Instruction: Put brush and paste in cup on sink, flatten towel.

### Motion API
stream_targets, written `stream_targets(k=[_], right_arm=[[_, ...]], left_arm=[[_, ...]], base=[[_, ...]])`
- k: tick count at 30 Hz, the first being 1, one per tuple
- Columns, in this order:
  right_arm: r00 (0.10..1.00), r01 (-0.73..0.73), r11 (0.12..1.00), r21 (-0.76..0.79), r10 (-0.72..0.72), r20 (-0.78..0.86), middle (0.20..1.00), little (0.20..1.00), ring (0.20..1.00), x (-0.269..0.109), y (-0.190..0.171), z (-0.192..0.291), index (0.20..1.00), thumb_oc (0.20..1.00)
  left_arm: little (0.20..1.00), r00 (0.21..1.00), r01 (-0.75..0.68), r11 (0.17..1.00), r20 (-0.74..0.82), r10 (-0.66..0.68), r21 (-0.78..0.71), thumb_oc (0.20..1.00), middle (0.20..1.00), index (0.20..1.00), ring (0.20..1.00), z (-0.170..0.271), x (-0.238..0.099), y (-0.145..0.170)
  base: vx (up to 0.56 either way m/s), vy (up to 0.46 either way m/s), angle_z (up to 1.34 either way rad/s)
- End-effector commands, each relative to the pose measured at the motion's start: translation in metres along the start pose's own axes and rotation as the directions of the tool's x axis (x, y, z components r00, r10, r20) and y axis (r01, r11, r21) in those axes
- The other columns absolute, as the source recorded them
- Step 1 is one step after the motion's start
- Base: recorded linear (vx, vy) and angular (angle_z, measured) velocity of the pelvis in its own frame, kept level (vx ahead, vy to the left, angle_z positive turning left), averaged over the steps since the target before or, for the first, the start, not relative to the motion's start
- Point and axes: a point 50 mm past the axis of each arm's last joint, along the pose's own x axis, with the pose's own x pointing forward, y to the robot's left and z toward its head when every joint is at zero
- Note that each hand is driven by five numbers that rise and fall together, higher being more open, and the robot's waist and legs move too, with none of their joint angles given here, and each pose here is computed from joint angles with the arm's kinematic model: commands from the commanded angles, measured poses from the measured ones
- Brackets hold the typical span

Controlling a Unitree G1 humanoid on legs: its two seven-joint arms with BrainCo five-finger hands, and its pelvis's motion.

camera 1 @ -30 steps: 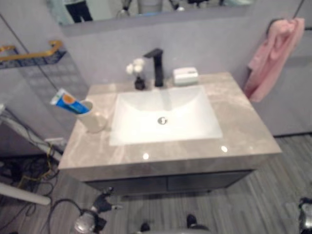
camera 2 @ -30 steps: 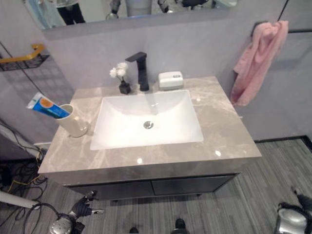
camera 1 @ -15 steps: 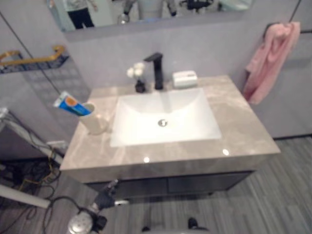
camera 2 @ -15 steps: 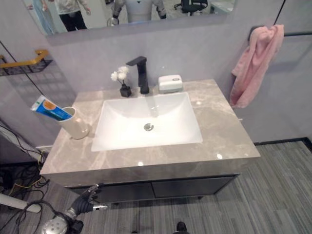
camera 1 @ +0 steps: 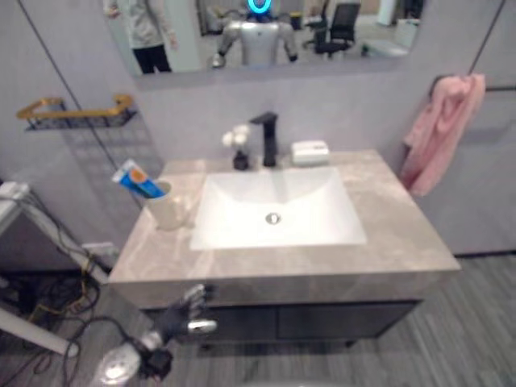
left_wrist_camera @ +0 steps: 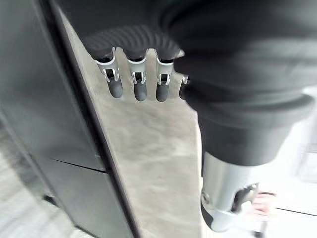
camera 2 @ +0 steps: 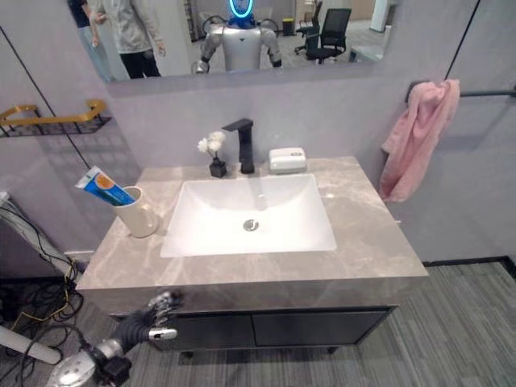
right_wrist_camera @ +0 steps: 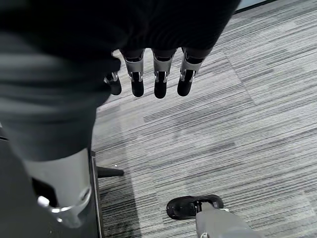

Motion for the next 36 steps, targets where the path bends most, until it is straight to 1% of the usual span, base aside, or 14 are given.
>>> stream_targets(k=[1, 2, 10, 11, 15, 21, 23, 24, 27, 28, 32, 34, 36], right_arm=[[1.0, -0.009, 1.0, -0.03, 0.009, 0.002, 1.0, 1.0, 1.0, 0.0, 0.004, 0.009, 1.0, 1.0], [1.0, -0.018, 0.999, -0.038, 0.017, -0.013, 1.0, 1.0, 1.0, 0.0, 0.005, 0.005, 1.0, 1.0], [0.999, -0.027, 0.998, -0.054, 0.025, -0.035, 1.0, 1.0, 1.0, 0.0, 0.004, -0.001, 1.0, 1.0], [0.999, -0.026, 0.998, -0.058, 0.024, -0.037, 1.0, 1.0, 1.0, 0.0, 0.004, -0.002, 1.0, 1.0], [0.999, -0.032, 0.996, -0.08, 0.029, -0.037, 1.0, 1.0, 1.0, 0.0, 0.003, 0.0, 1.0, 1.0], [0.998, -0.055, 0.994, -0.099, 0.053, -0.018, 1.0, 1.0, 1.0, 0.0, 0.01, 0.006, 1.0, 1.0], [0.998, -0.062, 0.993, -0.102, 0.061, -0.012, 1.0, 1.0, 1.0, 0.0, 0.012, 0.008, 1.0, 1.0], [0.998, -0.064, 0.992, -0.104, 0.064, -0.003, 1.0, 1.0, 1.0, 0.0, 0.013, 0.008, 1.0, 1.0], [0.997, -0.07, 0.991, -0.112, 0.071, 0.001, 1.0, 1.0, 1.0, 0.0, 0.015, 0.007, 1.0, 1.0], [0.997, -0.079, 0.99, -0.12, 0.081, 0.011, 1.0, 1.0, 1.0, -0.001, 0.019, 0.009, 1.0, 1.0], [0.995, -0.092, 0.987, -0.132, 0.096, 0.02, 1.0, 1.0, 1.0, -0.001, 0.025, 0.01, 1.0, 1.0], [0.995, -0.093, 0.987, -0.131, 0.098, 0.035, 1.0, 1.0, 1.0, -0.001, 0.027, 0.014, 1.0, 1.0], [0.995, -0.096, 0.987, -0.128, 0.101, 0.027, 1.0, 1.0, 1.0, -0.002, 0.028, 0.01, 1.0, 1.0]], left_arm=[[1.0, 0.965, 0.005, 1.0, 0.262, -0.008, 0.011, 1.0, 1.0, 1.0, 1.0, 0.05, 0.007, 0.0], [1.0, 0.952, 0.002, 1.0, 0.307, -0.007, 0.015, 1.0, 1.0, 1.0, 1.0, 0.059, 0.008, 0.001], [1.0, 0.922, -0.006, 1.0, 0.388, 0.017, -0.03, 1.0, 1.0, 1.0, 1.0, 0.073, 0.012, 0.007], [1.0, 0.919, -0.015, 0.999, 0.392, 0.03, -0.044, 1.0, 1.0, 1.0, 1.0, 0.073, 0.013, 0.01], [1.0, 0.865, 0.022, 0.991, 0.5, 0.048, -0.135, 1.0, 1.0, 1.0, 1.0, 0.089, 0.022, 0.009], [1.0, 0.837, 0.008, 0.993, 0.544, 0.06, -0.122, 1.0, 1.0, 1.0, 1.0, 0.099, 0.021, 0.011], [1.0, 0.841, -0.032, 0.999, 0.539, 0.047, -0.037, 1.0, 1.0, 1.0, 1.0, 0.106, 0.015, 0.015], [1.0, 0.842, -0.054, 0.996, 0.539, 0.01, 0.066, 1.0, 1.0, 1.0, 1.0, 0.115, 0.008, 0.014], [1.0, 0.84, -0.049, 0.993, 0.543, -0.015, 0.104, 1.0, 1.0, 1.0, 1.0, 0.119, 0.006, 0.01], [1.0, 0.834, -0.027, 0.99, 0.549, -0.056, 0.141, 1.0, 1.0, 1.0, 1.0, 0.123, 0.005, 0.003], [1.0, 0.829, -0.002, 0.986, 0.551, -0.092, 0.168, 1.0, 1.0, 1.0, 1.0, 0.127, 0.007, -0.004], [1.0, 0.828, -0.008, 0.972, 0.547, -0.126, 0.236, 1.0, 1.0, 1.0, 1.0, 0.134, 0.008, -0.008], [1.0, 0.812, 0.019, 0.974, 0.565, -0.147, 0.227, 1.0, 1.0, 1.0, 1.0, 0.138, 0.011, -0.015]], base=[[0.0, 0.0, 0.0], [0.0, 0.0, 0.0], [0.01, 0.015, 0.0], [0.01, 0.054, 0.0], [0.02, 0.1, 0.0], [0.01, 0.057, -0.03], [0.01, 0.039, -0.12], [0.01, 0.03, -0.1], [0.01, 0.01, -0.02], [0.0, 0.0, 0.0], [-0.01, 0.015, -0.03], [-0.02, 0.011, -0.01], [-0.02, 0.031, -0.01]])
